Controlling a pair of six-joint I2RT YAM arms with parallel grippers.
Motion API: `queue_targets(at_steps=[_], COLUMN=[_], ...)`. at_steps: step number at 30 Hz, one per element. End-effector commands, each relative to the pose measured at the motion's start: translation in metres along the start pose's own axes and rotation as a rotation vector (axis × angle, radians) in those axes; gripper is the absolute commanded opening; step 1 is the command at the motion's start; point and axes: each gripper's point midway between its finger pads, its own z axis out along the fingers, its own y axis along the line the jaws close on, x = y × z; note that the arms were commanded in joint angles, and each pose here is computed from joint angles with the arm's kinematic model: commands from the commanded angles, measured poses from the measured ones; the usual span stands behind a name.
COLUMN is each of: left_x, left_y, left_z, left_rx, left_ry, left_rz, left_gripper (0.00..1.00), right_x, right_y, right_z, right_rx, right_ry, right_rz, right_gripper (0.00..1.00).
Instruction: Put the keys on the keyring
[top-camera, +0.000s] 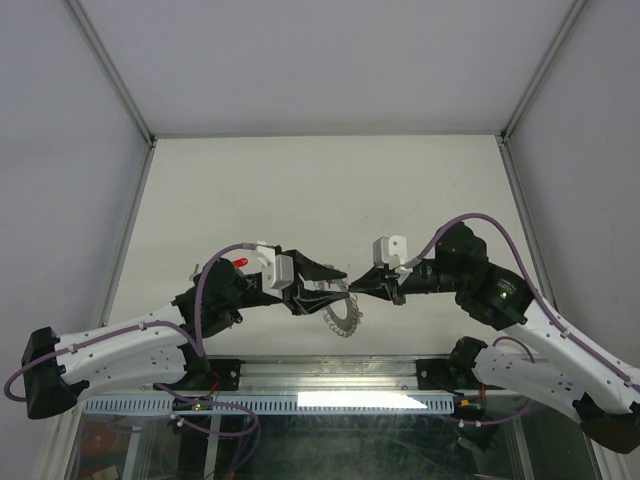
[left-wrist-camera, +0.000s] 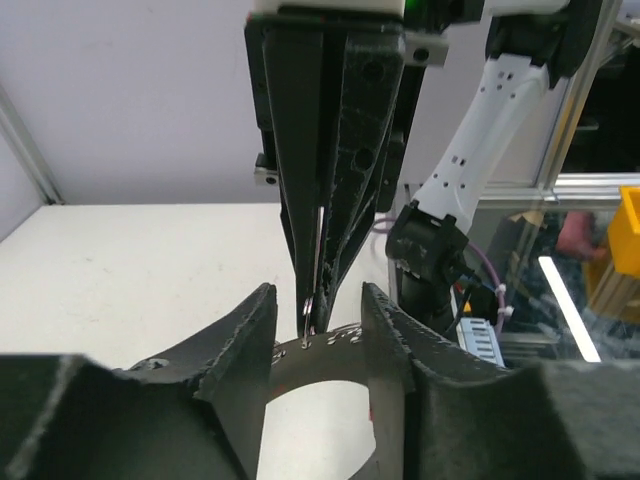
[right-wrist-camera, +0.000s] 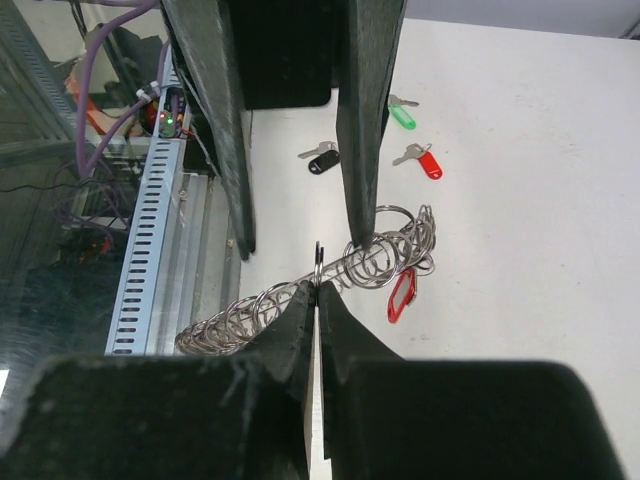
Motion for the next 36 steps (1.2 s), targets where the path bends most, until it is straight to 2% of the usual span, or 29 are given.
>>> queue_targets(at_steps=[1,3,6,12,15,26,31,36], left_x=[-0.066,-0.071,-0.074,-0.065,-0.061,-0.069,-0.075,-0.079], left_y=[-0.007,-0.008,-0.008,-0.005,-0.003,0.001,-0.001,-0.005], left_z=[-0.004,-0.007,-0.014,-0.023,-0.026,-0.027,-0.022,-0.016], left_rx=[0.023,0.019,0.009,-0.030,-0.050,-0.072,-0.046,-0.010], left_ry=[-0.178,-0.187,-0.183,-0.136,-0.124,-0.159,-0.188,-0.198], left_rz=[0.045,0.040,0.038,0.031,0.024,0.035,0.054,0.075], left_gripper=[0.47,0.54,0.54,0.30,0.25,0.20,0.17,0.21], right_x=[-0.030,-0.029,-0.032,-0.045,-0.055,-0.090,-0.090,-0.092], right_y=[-0.011,-0.012,-0.011,-0.010,-0.009,-0.010,-0.009,-0.008], right_z=[-0.007,-0.008,-0.009,-0.010,-0.011,-0.018,-0.016,-0.018], right_rx=[0.080,0.095,0.106,0.115,0.116,0.123,0.115,0.113], right_ry=[-0.118,-0.133,-0.162,-0.252,-0.304,-0.519,-0.525,-0.534], right_rz=[-0.078,-0.074,-0.066,-0.044,-0.029,0.055,0.054,0.035], right_gripper=[0.00,0.00,0.00,0.00,0.00,0.00,0.00,0.00])
